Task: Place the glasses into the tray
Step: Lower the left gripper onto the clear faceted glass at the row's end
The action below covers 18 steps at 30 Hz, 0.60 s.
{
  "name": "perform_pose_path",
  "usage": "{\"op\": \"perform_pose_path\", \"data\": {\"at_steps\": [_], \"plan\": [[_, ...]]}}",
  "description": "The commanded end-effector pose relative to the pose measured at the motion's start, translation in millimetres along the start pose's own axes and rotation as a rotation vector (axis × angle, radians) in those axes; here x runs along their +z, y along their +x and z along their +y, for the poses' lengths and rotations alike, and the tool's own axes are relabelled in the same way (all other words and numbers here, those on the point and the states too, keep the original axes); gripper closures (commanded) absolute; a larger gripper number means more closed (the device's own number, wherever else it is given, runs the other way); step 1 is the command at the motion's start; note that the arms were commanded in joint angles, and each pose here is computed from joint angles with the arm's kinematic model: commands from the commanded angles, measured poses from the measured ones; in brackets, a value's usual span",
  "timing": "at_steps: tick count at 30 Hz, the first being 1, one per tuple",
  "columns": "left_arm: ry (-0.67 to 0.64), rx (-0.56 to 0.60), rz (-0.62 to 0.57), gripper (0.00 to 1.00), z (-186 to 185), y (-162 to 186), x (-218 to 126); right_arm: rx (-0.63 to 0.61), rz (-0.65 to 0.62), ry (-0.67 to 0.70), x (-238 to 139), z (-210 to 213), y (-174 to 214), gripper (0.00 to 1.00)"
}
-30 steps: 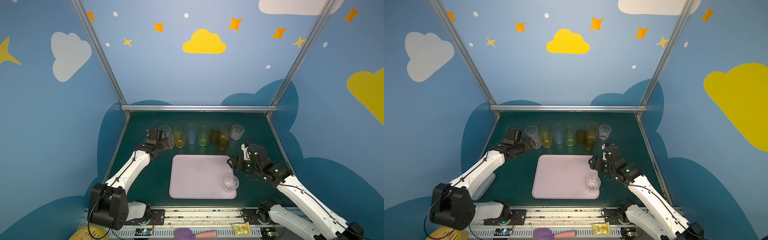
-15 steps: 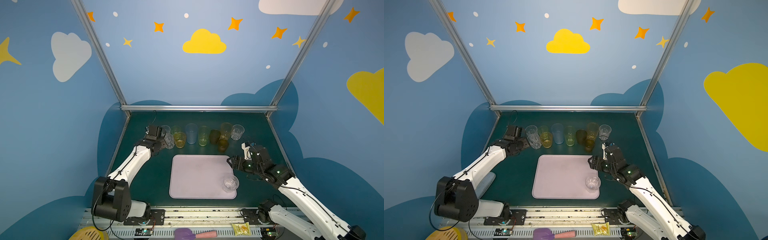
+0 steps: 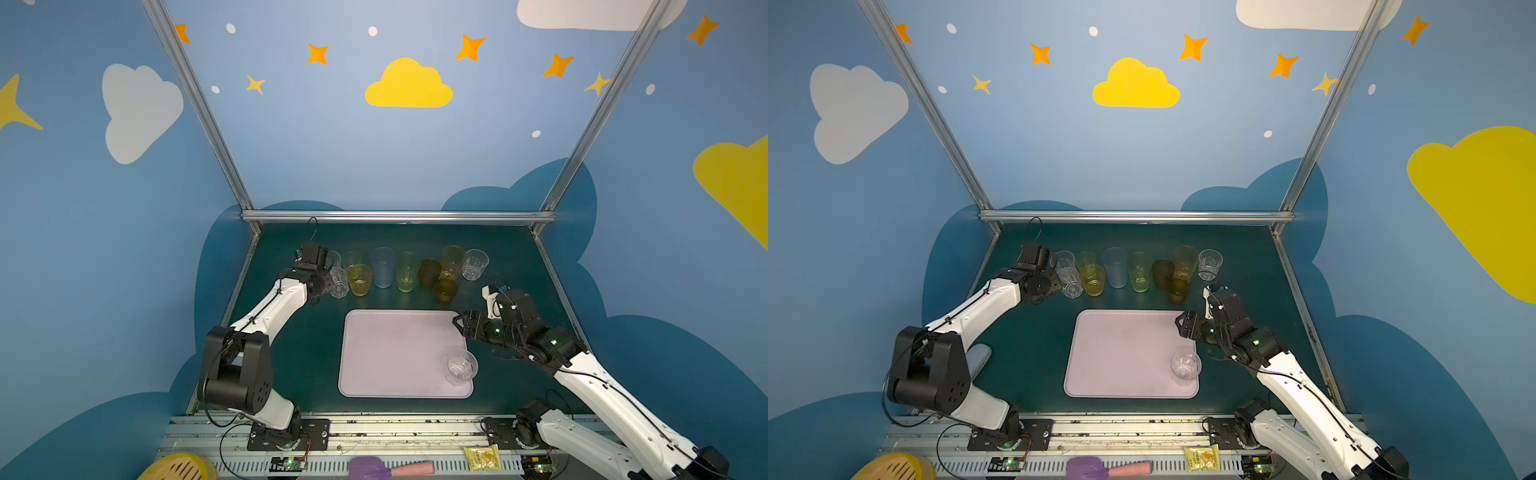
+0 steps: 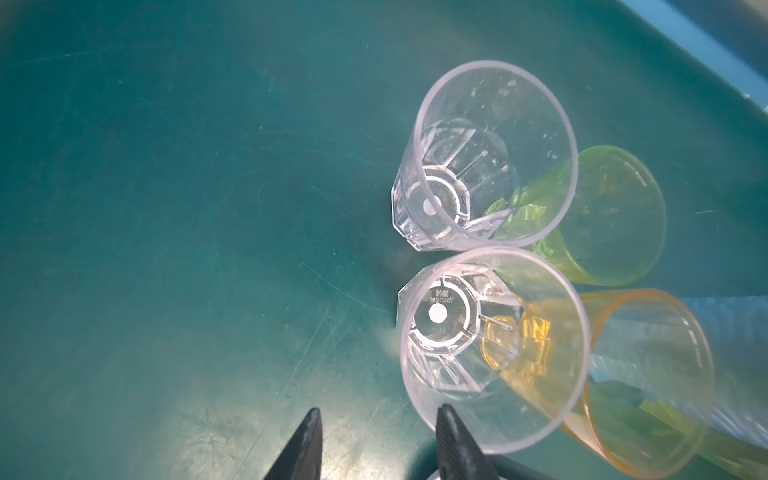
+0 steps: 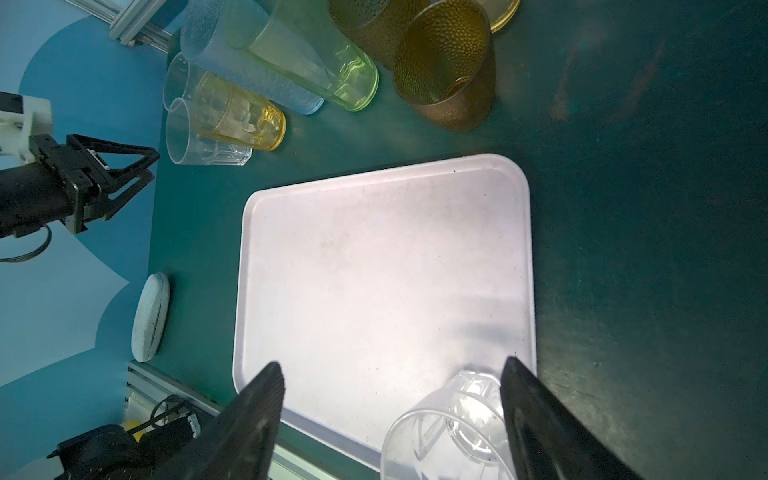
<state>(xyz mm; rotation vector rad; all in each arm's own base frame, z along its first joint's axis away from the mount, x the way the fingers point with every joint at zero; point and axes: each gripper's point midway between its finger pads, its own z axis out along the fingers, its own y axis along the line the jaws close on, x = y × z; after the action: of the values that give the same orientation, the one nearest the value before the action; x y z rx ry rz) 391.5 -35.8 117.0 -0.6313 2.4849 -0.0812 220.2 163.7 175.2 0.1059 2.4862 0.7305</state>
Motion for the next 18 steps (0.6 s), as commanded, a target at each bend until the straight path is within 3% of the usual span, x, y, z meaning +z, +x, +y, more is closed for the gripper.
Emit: {"op": "perform_pose_path", "data": {"at_steps": [1, 18], "plan": [[-0.008, 0.009, 0.009, 0.59, -0.5, -3.6, 1.7, 0.01, 0.003, 0.007, 3.6, -3.1, 0.7, 0.19], [-0.072, 0.014, 0.026, 0.71, 6.4, -1.0, 23.4, 0.035, 0.003, 0.034, 5.0, -10.7, 1.7, 0.19]]}}
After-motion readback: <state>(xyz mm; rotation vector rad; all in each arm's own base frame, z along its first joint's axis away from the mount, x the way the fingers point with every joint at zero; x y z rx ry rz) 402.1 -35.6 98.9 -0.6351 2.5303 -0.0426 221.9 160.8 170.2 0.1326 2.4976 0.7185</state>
